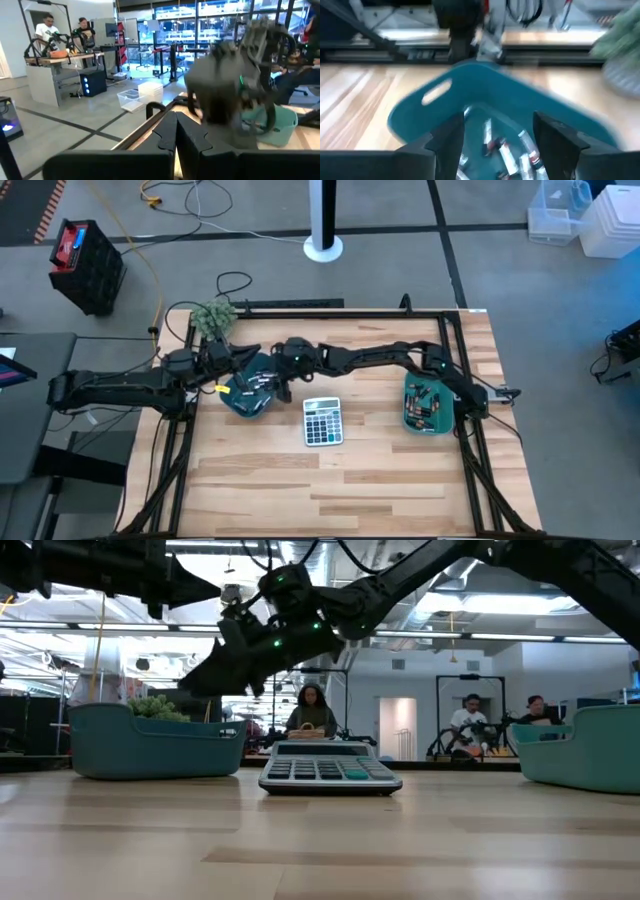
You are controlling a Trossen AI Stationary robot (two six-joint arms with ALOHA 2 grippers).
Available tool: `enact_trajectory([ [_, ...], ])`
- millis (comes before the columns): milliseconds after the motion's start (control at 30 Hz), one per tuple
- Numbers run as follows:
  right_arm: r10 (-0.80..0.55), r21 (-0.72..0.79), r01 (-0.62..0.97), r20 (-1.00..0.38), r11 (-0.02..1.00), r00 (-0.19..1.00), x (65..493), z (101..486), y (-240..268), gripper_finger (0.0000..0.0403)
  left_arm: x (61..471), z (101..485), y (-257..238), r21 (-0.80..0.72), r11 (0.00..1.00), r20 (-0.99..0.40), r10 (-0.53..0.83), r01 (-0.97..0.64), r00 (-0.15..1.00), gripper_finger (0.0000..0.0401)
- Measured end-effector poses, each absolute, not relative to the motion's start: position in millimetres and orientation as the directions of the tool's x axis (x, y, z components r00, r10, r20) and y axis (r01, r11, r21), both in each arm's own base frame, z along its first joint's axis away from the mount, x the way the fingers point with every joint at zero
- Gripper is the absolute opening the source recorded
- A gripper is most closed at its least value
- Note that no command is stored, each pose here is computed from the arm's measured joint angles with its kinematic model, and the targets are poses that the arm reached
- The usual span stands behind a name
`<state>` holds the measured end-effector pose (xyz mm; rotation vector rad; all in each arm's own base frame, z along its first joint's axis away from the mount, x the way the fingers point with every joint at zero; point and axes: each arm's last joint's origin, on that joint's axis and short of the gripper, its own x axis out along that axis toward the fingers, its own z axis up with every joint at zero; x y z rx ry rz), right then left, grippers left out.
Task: Sort batteries
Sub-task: Return to Home Position
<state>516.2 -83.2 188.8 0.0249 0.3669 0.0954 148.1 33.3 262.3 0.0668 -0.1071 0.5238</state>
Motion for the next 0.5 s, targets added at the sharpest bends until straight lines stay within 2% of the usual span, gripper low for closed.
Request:
enact_trajectory([
  [100, 0.083, 0.027, -0.078, -0.313, 0.997, 0.946, 509, 202, -88, 0.0234, 148, 261, 33, 0.043, 0.864, 0.103, 0.496, -0.502, 0.862, 0.0000],
  [200, 0.072, 0.010, -0.072, -0.259, 0.997, 0.963, 495, 208, -90, 0.0206, 148, 260, 33, 0.045, 0.862, 0.096, 0.499, -0.505, 0.861, 0.0000],
  [400, 0.019, -0.018, -0.021, -0.095, 1.000, 0.995, 440, 215, -101, 0.0127, 148, 258, 34, 0.053, 0.862, 0.073, 0.501, -0.505, 0.863, 0.0000],
  [500, -0.012, -0.018, 0.011, -0.064, 1.000, 0.998, 409, 214, -104, 0.0082, 148, 257, 34, 0.054, 0.862, 0.069, 0.501, -0.504, 0.863, 0.0000],
])
